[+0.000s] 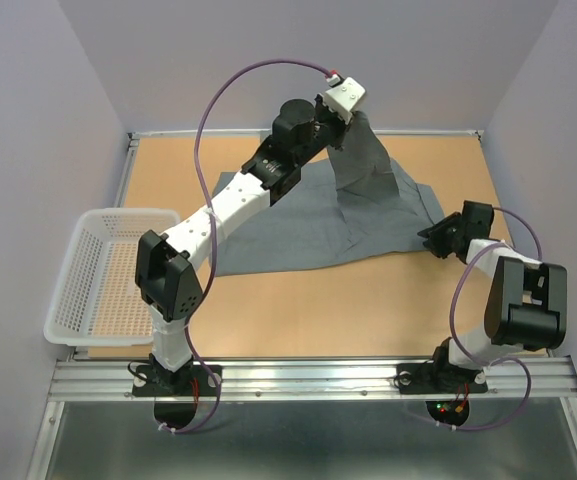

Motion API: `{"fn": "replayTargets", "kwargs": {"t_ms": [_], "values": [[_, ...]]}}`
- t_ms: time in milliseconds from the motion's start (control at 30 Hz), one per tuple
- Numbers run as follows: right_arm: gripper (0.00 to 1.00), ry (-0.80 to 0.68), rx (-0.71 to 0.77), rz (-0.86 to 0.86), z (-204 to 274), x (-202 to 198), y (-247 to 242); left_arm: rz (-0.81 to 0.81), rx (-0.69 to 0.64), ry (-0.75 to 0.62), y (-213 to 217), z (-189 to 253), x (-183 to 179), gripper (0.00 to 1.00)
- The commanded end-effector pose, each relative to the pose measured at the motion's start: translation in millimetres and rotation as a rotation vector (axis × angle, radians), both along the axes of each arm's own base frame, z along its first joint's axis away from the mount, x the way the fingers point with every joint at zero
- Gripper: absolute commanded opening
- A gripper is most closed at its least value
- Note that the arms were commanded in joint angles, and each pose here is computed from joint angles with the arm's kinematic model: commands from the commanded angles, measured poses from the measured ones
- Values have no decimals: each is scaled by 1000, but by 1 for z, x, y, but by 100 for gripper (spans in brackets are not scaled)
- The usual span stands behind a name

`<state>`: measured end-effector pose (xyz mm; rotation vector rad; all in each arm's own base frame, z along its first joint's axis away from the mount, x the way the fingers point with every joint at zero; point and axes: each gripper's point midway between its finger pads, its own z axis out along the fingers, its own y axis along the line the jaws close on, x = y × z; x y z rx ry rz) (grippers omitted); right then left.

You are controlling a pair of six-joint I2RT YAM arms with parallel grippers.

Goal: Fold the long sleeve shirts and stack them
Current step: Fold the shirt

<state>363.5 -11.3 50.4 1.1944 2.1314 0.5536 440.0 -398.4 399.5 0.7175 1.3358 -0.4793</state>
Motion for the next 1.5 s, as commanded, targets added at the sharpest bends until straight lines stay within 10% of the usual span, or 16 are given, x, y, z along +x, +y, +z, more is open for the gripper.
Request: {"fn": "replayTargets", "kwargs": {"t_ms": [0,400,700,1467], "values": [[40,-27,-2,-40,-6,13,-8,-11,-80,-107,13,56,-22,0],[42,6,-81,-86,4,1,-36,11,-61,-111,23,53,-26,0],[43,-220,63,190,69,21,57,-18,-60,-115,16,53,-30,0],[42,-69,70,218,-24,-35,80,7,1,-168,25,43,-32,0]]}}
